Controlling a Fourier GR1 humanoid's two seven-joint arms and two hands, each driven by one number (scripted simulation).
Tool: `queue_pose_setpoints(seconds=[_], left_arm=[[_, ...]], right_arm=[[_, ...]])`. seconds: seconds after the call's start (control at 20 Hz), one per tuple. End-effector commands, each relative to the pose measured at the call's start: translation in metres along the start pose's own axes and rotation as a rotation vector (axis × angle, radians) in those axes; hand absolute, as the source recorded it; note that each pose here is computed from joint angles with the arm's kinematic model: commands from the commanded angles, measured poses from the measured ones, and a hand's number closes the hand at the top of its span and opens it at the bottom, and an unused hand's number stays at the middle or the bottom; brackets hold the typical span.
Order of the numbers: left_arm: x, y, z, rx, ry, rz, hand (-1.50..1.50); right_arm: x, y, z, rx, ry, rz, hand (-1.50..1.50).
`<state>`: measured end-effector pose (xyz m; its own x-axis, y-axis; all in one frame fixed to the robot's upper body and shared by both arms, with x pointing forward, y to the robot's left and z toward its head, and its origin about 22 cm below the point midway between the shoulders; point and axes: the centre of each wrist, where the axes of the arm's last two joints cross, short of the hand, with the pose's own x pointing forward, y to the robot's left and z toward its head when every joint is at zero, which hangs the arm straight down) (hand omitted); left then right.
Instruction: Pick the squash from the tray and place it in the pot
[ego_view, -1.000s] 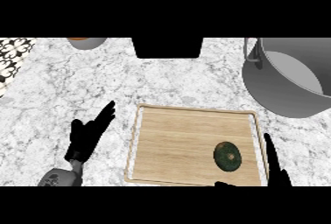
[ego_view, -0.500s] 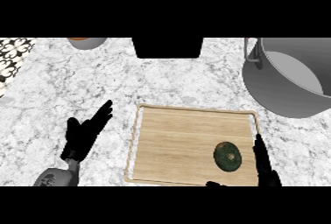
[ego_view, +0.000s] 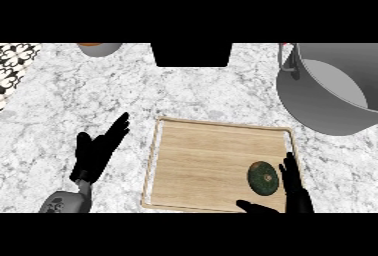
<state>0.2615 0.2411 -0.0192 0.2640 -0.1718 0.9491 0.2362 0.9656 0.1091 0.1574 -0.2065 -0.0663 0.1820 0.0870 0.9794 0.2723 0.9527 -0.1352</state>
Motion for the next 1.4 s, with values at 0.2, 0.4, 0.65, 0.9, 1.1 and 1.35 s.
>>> queue_pose_setpoints(seconds=[0.2,0.4,0.65,0.9,1.1,1.35], left_arm=[[-0.006,-0.012,0.0,0.006,-0.014,0.009,0.0],[-0.002,-0.011,0.002,-0.016,0.008,0.002,0.0],[-0.012,0.002,0.005,-0.001,-0.007,-0.019,0.0],[-0.009,-0.004,0.004,-0.01,-0.001,-0.001,0.0],[-0.002,-0.005,0.002,-0.02,-0.027,-0.008,0.0],[-0.003,-0.007,0.001,-0.046,-0.023,-0.008,0.0]], right_arm=[[-0.028,0.011,-0.028,0.03,-0.045,0.084,1.5],[-0.042,0.019,-0.016,0.031,-0.062,0.02,1.5],[-0.045,0.016,-0.018,0.01,-0.17,0.038,1.5],[0.0,-0.116,-0.07,0.14,-0.27,0.114,1.5],[0.026,-0.176,-0.088,0.251,-0.304,0.224,1.5],[0.068,-0.256,-0.109,0.302,-0.38,0.216,1.5]])
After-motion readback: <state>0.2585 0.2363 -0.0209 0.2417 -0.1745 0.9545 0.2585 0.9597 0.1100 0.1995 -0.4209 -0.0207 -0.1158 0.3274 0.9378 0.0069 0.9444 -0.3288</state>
